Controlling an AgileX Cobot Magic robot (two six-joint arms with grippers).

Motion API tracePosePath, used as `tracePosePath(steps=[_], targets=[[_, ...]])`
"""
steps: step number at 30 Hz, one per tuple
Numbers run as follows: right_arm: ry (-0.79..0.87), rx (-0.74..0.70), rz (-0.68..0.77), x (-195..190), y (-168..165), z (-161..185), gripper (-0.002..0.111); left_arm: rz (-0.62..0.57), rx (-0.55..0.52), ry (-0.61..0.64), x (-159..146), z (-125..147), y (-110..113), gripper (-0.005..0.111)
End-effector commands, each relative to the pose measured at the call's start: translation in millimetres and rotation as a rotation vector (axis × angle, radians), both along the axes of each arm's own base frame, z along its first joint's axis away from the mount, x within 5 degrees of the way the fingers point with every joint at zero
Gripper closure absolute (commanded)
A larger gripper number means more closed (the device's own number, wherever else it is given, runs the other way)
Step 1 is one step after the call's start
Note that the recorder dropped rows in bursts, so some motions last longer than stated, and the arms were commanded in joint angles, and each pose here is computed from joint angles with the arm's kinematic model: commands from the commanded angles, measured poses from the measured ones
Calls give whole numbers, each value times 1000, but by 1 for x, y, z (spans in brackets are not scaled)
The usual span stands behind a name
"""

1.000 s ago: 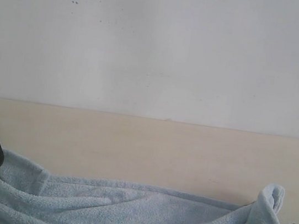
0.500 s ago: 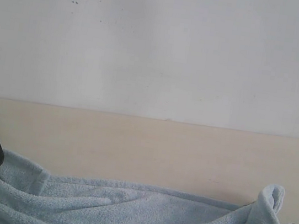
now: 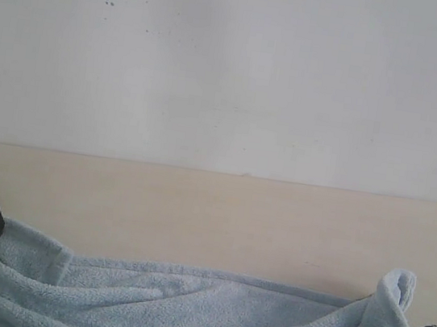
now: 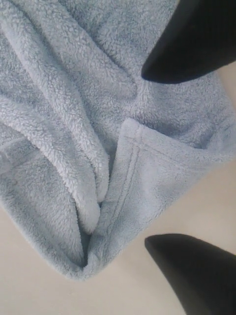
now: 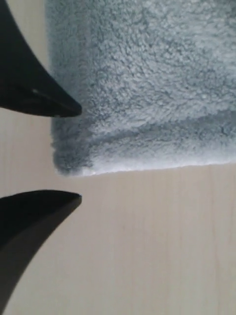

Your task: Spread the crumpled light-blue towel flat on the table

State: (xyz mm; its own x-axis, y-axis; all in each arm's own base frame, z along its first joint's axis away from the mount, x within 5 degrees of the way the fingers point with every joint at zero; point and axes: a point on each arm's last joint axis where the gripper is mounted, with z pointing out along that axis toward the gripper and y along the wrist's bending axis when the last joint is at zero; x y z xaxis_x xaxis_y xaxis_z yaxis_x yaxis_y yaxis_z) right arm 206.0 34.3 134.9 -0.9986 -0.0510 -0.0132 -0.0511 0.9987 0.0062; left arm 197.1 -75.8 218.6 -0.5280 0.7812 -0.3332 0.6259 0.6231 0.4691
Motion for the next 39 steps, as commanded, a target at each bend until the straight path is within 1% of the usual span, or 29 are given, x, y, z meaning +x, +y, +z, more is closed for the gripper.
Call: tracePosePath(steps=[1,6,9,11,15,21,26,30,34,36,37,39], targets=[[-8,-3,-15,0,-1,-1,71,6,-28,-2,-3,0,-2,29],[-20,-7,-25,2,-5,-1,71,17,-33,9,-3,0,-2,29],[-115,4,-100,12,-20,0,72,26,-27,20,-4,-1,-1,29],[-79,15,-133,9,-25,0,72,19,-37,10,-3,0,-2,29],[-23,117,-107,5,-15,0,72,13,-45,3,-3,0,-3,29],[-5,118,-105,3,-15,-1,72,14,-47,4,-3,0,-3,29],[76,127,-126,3,-13,-17,72,22,-56,10,-3,0,-3,29],[74,165,-103,4,-10,-18,72,22,-59,10,-3,0,-3,29],[72,167,-84,4,-10,-18,72,17,-66,4,-3,0,-4,29],[72,167,-81,4,-10,-18,79,17,-66,4,-3,0,-4,29],[70,167,-81,5,-10,-18,87,17,-66,4,-3,0,-4,29],[58,168,-76,9,-10,-15,105,17,-66,4,-3,0,-4,29]])
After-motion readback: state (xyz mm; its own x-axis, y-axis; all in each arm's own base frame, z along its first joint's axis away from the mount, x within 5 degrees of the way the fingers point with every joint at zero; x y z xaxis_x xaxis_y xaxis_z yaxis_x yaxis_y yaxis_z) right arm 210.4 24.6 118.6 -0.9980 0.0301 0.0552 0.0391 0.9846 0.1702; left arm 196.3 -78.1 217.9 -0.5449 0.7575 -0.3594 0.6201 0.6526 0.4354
